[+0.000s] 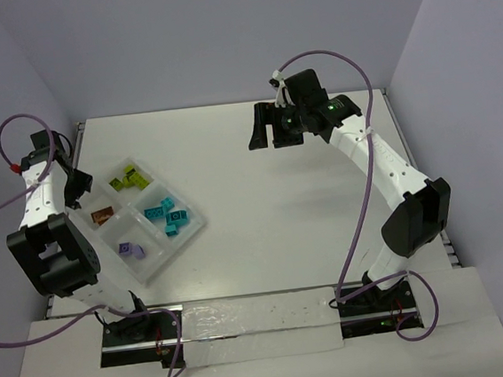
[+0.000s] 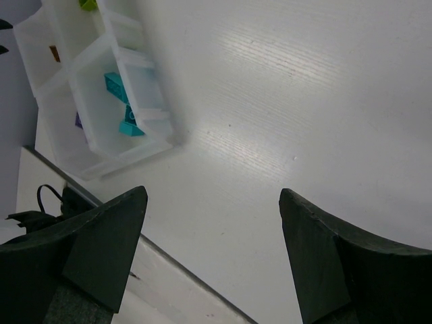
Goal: Sort the legos into containers by color
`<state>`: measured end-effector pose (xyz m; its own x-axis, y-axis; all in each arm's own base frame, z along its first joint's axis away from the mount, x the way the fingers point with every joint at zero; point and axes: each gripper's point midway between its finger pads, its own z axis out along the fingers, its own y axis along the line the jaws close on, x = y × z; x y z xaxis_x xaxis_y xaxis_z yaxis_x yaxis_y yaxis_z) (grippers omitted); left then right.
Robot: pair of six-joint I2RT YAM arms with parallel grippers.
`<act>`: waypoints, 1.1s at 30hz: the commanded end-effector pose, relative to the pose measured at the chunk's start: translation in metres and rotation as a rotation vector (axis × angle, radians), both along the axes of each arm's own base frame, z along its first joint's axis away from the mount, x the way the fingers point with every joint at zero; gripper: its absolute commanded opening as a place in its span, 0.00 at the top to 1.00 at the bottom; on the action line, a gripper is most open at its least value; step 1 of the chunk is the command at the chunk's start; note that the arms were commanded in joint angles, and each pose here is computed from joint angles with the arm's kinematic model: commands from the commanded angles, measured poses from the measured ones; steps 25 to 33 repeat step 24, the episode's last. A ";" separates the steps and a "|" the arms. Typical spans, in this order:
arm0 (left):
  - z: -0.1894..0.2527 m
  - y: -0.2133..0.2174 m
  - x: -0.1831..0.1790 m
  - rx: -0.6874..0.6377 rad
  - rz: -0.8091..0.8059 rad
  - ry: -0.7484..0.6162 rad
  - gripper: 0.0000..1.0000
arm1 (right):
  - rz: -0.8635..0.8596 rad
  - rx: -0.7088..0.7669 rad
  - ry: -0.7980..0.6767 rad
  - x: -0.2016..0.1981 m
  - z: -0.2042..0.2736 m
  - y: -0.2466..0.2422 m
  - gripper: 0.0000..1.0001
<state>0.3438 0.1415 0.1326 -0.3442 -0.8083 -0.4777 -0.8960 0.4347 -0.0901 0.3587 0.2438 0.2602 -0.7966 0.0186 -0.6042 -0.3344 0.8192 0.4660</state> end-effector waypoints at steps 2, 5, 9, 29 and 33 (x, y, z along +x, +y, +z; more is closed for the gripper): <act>0.012 0.009 0.005 0.043 0.009 -0.042 0.17 | -0.027 0.020 -0.061 0.005 0.018 -0.006 0.14; 0.020 0.006 0.005 0.038 -0.007 -0.056 0.10 | -0.032 0.020 -0.060 0.005 0.017 -0.007 0.14; 0.046 -0.003 0.007 0.043 -0.047 -0.098 0.09 | -0.041 0.019 -0.067 0.005 0.018 -0.009 0.13; 0.181 -0.184 0.040 -0.014 -0.551 -0.507 0.09 | -0.141 -0.011 -0.134 0.009 0.029 -0.027 0.13; 0.181 -0.184 0.040 -0.014 -0.551 -0.507 0.09 | -0.141 -0.011 -0.134 0.009 0.029 -0.027 0.13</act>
